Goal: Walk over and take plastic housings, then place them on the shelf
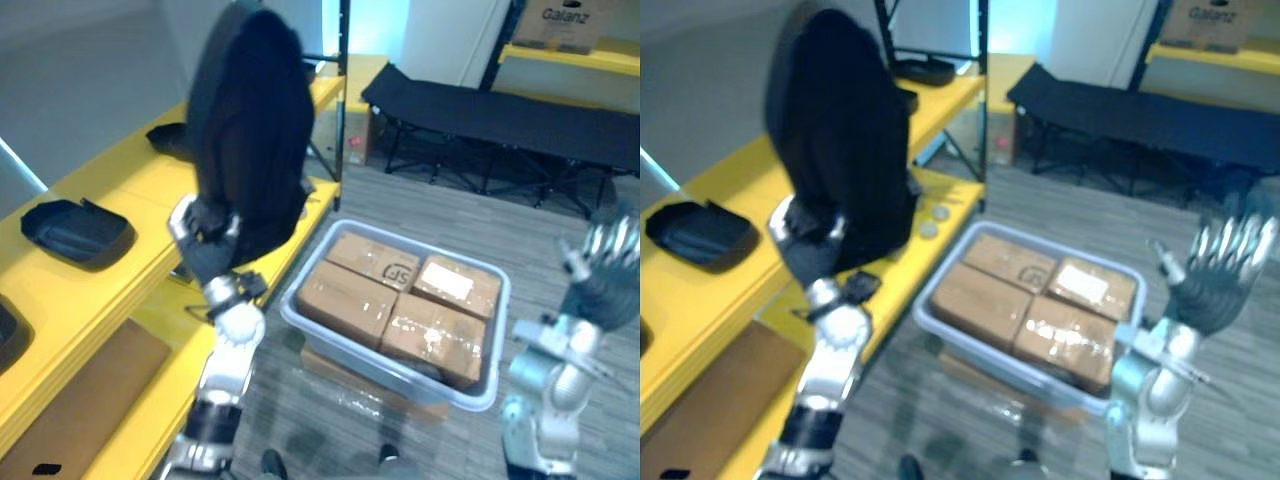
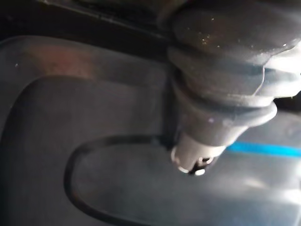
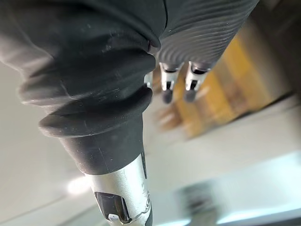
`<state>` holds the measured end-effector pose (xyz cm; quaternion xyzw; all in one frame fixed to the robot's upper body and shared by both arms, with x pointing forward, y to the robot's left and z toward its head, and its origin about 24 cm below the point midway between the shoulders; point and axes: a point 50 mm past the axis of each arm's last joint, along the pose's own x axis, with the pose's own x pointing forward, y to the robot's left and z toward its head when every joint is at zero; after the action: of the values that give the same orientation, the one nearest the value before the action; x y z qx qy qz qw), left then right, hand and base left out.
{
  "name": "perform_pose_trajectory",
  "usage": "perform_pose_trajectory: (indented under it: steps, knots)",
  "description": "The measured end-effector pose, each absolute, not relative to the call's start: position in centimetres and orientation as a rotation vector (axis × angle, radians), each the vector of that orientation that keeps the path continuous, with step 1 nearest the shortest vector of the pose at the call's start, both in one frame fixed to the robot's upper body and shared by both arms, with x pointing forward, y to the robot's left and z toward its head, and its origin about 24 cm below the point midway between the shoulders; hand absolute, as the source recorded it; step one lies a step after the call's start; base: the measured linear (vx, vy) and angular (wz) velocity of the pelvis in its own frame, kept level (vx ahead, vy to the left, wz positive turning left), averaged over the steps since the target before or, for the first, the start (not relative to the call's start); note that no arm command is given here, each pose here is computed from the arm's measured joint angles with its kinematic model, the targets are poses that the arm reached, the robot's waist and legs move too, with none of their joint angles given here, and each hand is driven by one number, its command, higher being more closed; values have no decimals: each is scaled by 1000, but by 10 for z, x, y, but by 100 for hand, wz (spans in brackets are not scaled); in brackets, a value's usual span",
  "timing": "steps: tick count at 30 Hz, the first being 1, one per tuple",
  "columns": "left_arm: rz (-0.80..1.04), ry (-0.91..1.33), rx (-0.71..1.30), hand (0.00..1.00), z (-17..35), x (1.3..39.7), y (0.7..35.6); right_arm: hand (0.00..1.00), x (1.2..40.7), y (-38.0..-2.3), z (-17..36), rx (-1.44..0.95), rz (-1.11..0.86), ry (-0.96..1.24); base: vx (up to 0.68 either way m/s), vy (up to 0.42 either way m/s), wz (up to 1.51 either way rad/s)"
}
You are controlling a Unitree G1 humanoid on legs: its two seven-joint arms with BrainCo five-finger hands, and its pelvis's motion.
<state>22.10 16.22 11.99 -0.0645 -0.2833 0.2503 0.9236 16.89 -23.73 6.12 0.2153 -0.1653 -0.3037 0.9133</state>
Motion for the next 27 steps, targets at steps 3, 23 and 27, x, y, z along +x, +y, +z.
perform_pose_trajectory:
  steps: [3,23,27]
  knots:
    - [566,-503,-112,100,101,203,181,0,157,-237,34,509,-628,-238,40,9,5]
    - [1027,-491,89,100,103,122,268,0,246,-109,44,478,196,-164,30,17,57]
    - [1033,-473,119,100,102,114,274,0,256,-100,54,454,215,-179,-17,15,17]
